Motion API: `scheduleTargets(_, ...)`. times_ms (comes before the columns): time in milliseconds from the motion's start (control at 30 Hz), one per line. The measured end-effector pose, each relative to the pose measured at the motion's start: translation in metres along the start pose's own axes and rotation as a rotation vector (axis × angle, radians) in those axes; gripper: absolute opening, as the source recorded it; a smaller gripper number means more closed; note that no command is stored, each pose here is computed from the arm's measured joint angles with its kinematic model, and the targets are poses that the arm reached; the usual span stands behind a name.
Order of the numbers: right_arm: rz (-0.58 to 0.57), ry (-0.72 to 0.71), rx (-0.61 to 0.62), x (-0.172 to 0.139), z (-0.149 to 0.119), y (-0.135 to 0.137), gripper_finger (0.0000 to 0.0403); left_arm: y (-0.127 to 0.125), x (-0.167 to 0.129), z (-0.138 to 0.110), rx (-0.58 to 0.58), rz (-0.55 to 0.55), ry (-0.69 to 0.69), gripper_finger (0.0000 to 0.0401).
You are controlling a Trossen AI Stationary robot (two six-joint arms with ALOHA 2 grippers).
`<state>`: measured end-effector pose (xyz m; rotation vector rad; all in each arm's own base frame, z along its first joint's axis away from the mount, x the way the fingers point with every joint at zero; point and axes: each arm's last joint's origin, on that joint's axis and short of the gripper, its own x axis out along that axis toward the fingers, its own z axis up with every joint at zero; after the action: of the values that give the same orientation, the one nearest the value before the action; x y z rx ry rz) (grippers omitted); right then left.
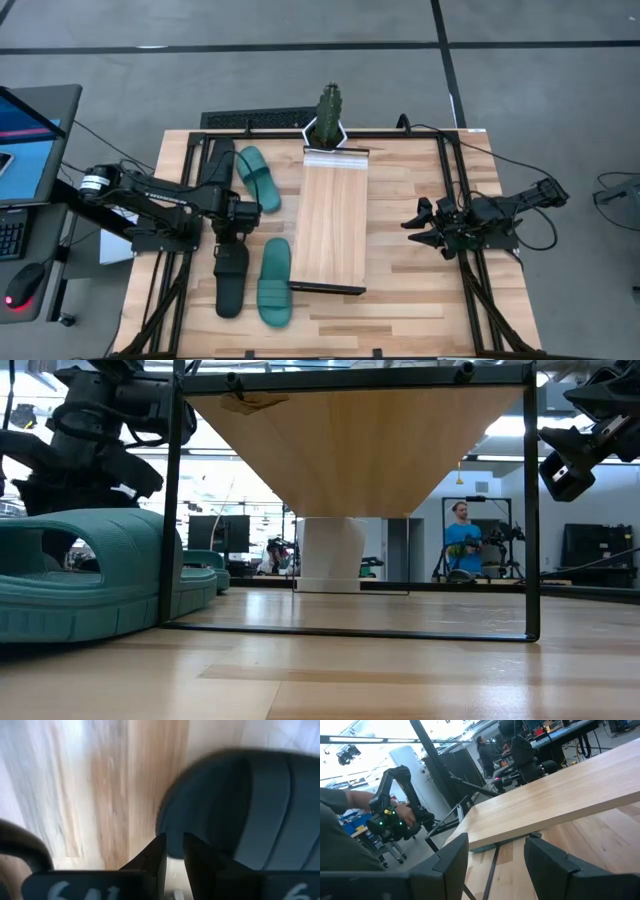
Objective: Pick and place slides into the shelf
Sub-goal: Put the bottom black slipper on the shelf
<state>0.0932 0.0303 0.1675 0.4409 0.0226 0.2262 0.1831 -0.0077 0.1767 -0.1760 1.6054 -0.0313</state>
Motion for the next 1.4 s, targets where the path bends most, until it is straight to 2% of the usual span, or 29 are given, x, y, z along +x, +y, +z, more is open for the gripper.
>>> scheduleTargets(167, 0.0, 0.0, 0.0, 0.0, 0.0, 0.0, 0.0178, -0.002, -0.001, 0.012, 0.005, -0.016, -0.125, 0.0051)
scheduleTargets(300, 0.001, -0.001, 0.002, 0.0, 0.0, 0.0, 0.0178, -0.002, -0.002, 0.016, -0.055, -0.026, -0.166, 0.0051)
scheduleTargets(500, 0.001, -0.001, 0.035, 0.0, 0.0, 0.0, 0.0178, -0.003, -0.001, 0.014, -0.107, -0.04, -0.137, 0.0051)
scheduleTargets(600, 0.001, -0.001, 0.035, 0.0, 0.0, 0.0, 0.0178, -0.001, -0.001, 0.013, -0.159, 0.0, -0.136, 0.0055)
scheduleTargets(800, 0.001, -0.001, 0.035, 0.0, 0.0, 0.0, 0.0178, 0.0, -0.001, 0.007, -0.197, 0.036, -0.082, 0.0085)
scheduleTargets(967, 0.001, -0.001, 0.035, 0.0, 0.0, 0.0, 0.0178, 0.0, 0.0, 0.004, -0.193, 0.065, -0.057, 0.0124)
scheduleTargets(1100, 0.001, -0.001, 0.035, 0.0, 0.0, 0.0, 0.0178, -0.004, 0.0, 0.003, -0.177, 0.033, -0.045, 0.0147)
scheduleTargets(1200, 0.001, -0.001, 0.035, 0.0, 0.0, 0.0, 0.0178, -0.008, 0.001, 0.003, -0.162, 0.001, -0.035, 0.0154)
scheduleTargets(1400, 0.001, -0.001, 0.028, 0.0, 0.0, 0.0, 0.0178, -0.01, 0.001, 0.002, -0.147, 0.002, -0.03, 0.0155)
